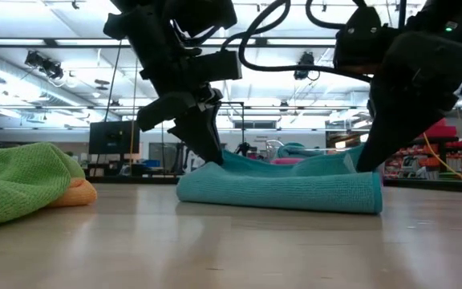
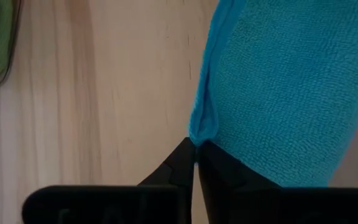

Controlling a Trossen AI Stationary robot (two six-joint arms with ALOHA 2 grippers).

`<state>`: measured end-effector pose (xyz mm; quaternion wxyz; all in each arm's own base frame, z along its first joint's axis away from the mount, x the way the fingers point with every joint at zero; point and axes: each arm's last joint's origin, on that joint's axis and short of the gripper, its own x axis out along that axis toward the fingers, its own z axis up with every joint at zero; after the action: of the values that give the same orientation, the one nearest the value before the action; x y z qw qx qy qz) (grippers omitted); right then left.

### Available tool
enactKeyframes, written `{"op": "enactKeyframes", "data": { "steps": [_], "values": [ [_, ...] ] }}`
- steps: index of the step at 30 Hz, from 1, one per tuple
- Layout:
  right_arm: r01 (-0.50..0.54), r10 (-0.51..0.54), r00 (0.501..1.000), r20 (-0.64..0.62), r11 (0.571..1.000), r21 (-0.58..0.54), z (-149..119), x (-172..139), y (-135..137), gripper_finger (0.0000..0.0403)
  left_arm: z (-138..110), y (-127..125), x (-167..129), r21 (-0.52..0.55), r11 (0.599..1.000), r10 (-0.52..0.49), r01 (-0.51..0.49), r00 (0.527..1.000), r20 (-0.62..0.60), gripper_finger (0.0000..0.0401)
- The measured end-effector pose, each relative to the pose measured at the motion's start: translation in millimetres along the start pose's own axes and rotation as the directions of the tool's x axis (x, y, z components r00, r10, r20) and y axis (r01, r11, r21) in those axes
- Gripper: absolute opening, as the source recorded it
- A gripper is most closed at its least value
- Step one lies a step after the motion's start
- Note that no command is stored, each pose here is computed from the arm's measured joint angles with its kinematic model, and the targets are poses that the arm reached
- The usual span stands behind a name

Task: Fold microfiber towels
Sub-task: Fold the blue towel

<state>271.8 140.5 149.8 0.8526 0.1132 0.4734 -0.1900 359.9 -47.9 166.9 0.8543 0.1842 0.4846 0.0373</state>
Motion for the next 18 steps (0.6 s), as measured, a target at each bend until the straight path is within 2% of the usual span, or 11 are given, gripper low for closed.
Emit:
{"op": "enactKeyframes", "data": {
  "steps": [18],
  "values": [
    [0.055,-0.054,0.997,-0.052,0.998,0.027,-2.5,1.1,-7.6,0.0042,-1.0,4.0,6.1,0.006,1.0,0.007,-0.007,1.0,-0.006,0.0028]
  ]
}}
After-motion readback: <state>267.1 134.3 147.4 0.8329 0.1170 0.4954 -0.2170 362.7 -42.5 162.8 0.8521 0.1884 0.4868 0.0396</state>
